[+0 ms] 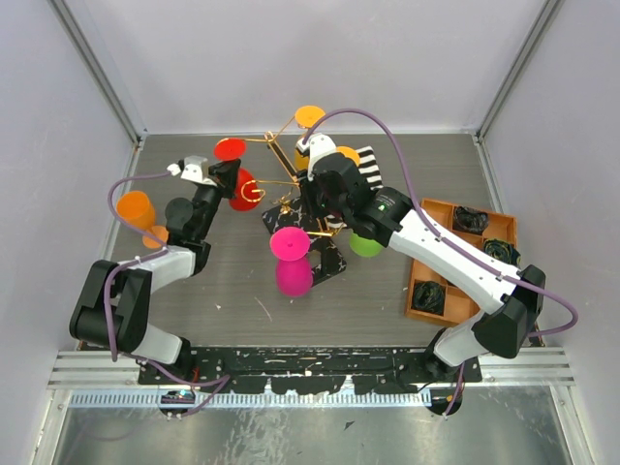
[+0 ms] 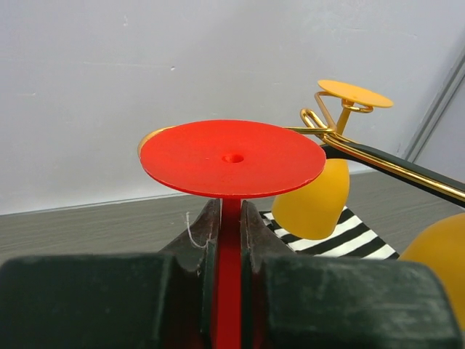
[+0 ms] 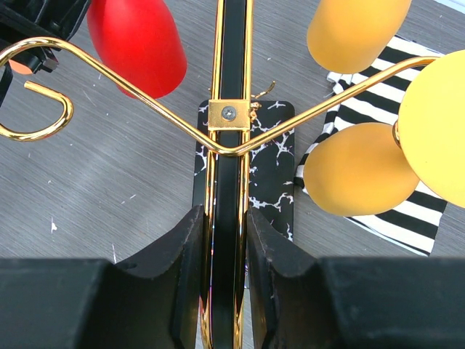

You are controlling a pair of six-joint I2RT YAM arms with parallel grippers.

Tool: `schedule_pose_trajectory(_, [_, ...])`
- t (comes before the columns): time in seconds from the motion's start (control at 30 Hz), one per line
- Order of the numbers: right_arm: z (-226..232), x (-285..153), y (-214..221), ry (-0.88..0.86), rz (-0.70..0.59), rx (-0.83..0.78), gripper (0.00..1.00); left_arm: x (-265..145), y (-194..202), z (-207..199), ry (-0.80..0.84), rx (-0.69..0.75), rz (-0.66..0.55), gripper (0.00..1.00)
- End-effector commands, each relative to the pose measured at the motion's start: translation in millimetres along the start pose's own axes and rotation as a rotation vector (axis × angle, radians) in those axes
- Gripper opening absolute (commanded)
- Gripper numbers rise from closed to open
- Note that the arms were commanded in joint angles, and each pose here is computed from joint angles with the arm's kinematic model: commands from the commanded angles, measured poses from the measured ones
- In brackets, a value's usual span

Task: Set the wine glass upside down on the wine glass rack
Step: Turn the wine glass upside down at the wine rack.

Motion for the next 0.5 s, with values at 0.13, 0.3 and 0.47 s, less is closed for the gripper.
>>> schedule_pose_trajectory(0.13, [-5.6, 7.6, 3.7, 0.015, 0.010, -0.021, 0.31, 2.0, -10.9, 2.3, -0.020, -0.002, -0.026, 0.37])
schedule_pose_trajectory(0.3, [-5.1, 5.1, 0.7, 0.013, 0.001, -0.018, 0.31, -0.6, -14.3, 5.0, -0.040, 0.002, -0.027, 0.51])
schedule_pose_trajectory(0.47, [-4.9, 2.3, -2.8, 0.012, -0.010, -0.017, 0.31, -6.5, -20.9, 6.0, -0.050, 0.004, -0.032, 0.61])
Point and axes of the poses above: each gripper's point midway between its finger pads, its own x axis out along the fingers, its own z axis along the line the jaws close on, y = z × x, the point moved 3 cm from there along -x, back along the fingers, and after that the axes turned 13 degrees about x, right-handed, at the moved point
